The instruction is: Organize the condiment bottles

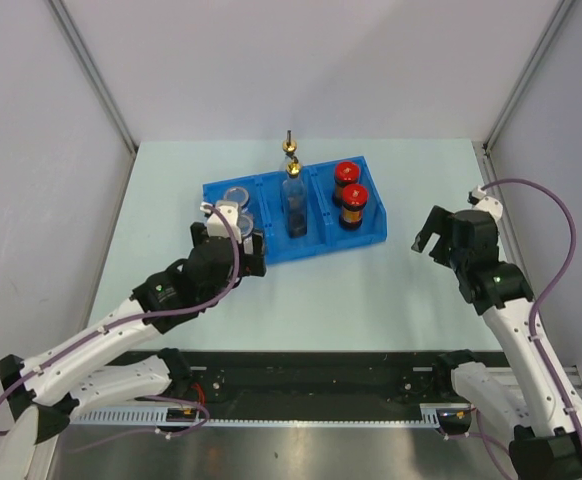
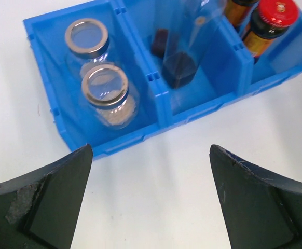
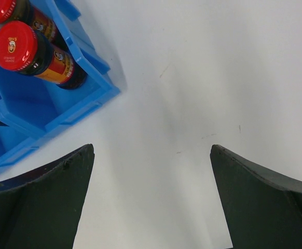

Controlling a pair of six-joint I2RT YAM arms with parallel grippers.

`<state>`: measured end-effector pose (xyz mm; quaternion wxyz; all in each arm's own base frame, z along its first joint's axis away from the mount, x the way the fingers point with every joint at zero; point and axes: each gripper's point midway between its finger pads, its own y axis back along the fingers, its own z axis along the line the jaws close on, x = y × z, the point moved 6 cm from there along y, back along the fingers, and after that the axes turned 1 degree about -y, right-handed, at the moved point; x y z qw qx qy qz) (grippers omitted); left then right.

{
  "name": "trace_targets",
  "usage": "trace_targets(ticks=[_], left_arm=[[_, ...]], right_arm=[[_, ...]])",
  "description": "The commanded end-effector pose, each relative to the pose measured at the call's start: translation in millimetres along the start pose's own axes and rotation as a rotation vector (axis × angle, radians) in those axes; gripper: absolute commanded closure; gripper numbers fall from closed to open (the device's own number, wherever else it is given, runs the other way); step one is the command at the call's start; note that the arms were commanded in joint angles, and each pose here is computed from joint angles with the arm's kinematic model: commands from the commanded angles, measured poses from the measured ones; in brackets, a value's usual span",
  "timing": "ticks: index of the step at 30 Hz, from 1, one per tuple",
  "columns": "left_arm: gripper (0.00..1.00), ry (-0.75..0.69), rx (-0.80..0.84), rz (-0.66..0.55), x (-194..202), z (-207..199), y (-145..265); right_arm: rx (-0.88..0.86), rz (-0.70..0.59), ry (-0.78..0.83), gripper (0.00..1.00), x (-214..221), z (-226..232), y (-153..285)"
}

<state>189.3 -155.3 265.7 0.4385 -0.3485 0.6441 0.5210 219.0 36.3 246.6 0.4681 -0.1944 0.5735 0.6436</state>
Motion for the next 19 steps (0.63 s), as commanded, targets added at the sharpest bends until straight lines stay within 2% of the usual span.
trace_targets(ticks=[1,8,19], left_arm=[[0.00,0.036,-0.058,-0.012,3.6,13.4,7.3],[0.00,0.054,-0.074,-0.027,-1.8,17.1,11.9],[0.00,0.106,-0.117,-0.056,-3.3,25.6,17.4]], right_arm=[[-0.001,-0.094,-0.051,0.00,-9.1,-4.2,10.1],[0.025,-0.041,-0.084,0.00,11.0,-12.9,9.5],[0.055,-0.093,-0.121,0.00,10.7,-22.4,19.7]])
